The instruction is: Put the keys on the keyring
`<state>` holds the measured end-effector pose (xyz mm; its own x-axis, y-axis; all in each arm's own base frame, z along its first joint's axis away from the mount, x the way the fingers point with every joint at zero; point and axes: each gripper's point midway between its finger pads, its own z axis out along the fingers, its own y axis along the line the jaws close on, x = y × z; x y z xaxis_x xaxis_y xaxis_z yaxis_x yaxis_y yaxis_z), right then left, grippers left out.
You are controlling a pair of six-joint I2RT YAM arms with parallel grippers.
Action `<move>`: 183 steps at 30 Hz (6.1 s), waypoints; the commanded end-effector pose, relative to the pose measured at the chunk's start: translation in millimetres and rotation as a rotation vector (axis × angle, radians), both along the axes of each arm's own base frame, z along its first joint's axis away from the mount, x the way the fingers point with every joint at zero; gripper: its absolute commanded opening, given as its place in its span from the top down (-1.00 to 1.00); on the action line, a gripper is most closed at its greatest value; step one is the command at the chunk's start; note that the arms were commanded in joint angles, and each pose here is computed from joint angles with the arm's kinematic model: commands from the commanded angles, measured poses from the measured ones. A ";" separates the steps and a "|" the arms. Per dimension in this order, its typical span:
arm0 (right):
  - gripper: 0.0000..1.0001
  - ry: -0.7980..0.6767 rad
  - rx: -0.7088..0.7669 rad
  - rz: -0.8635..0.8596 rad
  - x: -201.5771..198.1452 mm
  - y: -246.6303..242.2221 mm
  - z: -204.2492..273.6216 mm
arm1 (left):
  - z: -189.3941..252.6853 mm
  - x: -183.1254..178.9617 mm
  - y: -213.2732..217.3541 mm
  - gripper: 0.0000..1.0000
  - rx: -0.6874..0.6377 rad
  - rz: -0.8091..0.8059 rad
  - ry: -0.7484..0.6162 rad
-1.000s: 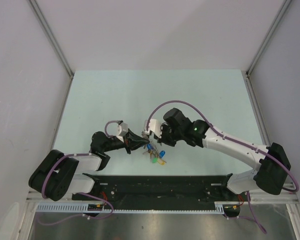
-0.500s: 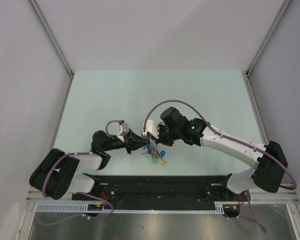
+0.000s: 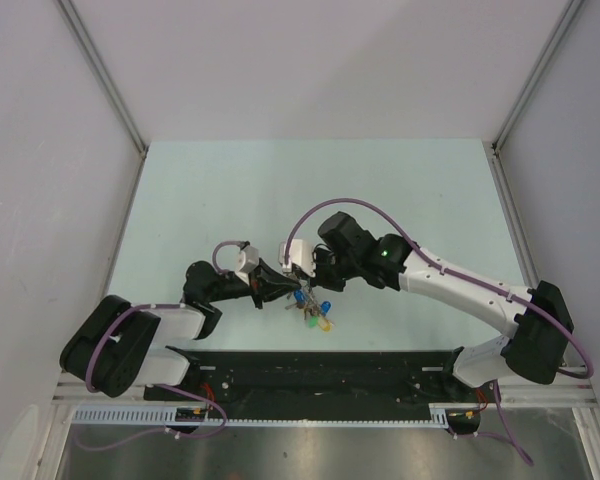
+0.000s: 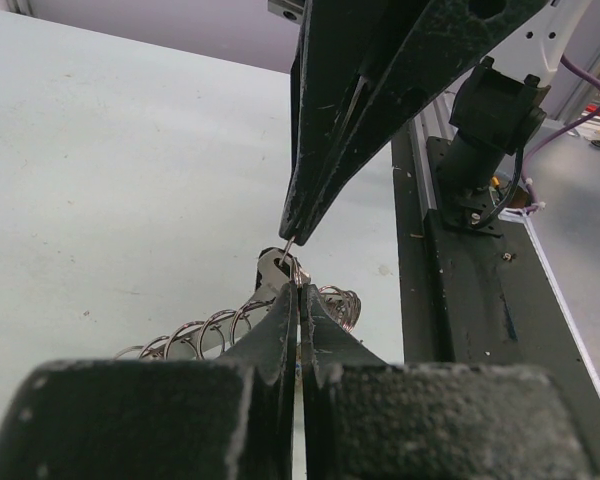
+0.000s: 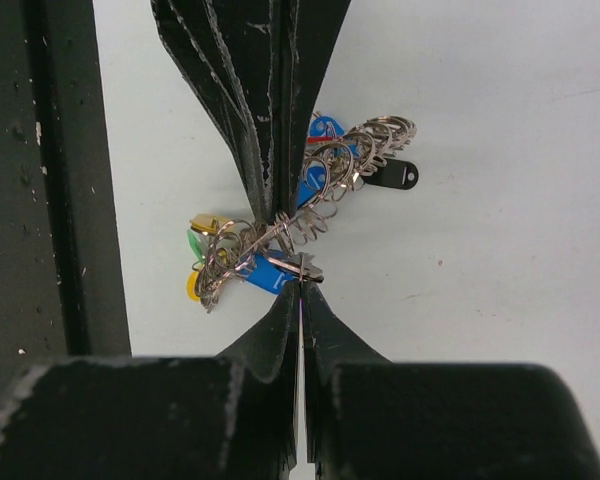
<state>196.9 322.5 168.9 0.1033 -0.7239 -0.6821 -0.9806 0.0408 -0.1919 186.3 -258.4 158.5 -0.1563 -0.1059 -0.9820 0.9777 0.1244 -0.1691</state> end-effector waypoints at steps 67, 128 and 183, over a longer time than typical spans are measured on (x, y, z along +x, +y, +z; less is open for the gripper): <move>1.00 -0.006 0.008 0.064 -6.1 11.9 20.0 | 74.9 -14.2 -0.4 1.00 -0.178 -0.064 -0.454; 0.02 0.122 -0.123 -0.726 102.4 -80.5 -72.3 | 75.9 14.1 42.9 0.99 -0.184 0.228 -0.486; 0.67 0.271 -0.014 -0.802 84.0 -111.5 -134.9 | 73.9 11.8 38.1 0.99 -0.177 0.178 -0.459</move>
<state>271.4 208.3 24.4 -0.6175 -0.5255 -0.5852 -0.6739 0.7372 0.0492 208.2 -222.6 149.4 -0.0879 -0.1234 -0.9885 0.9410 0.3153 -0.1230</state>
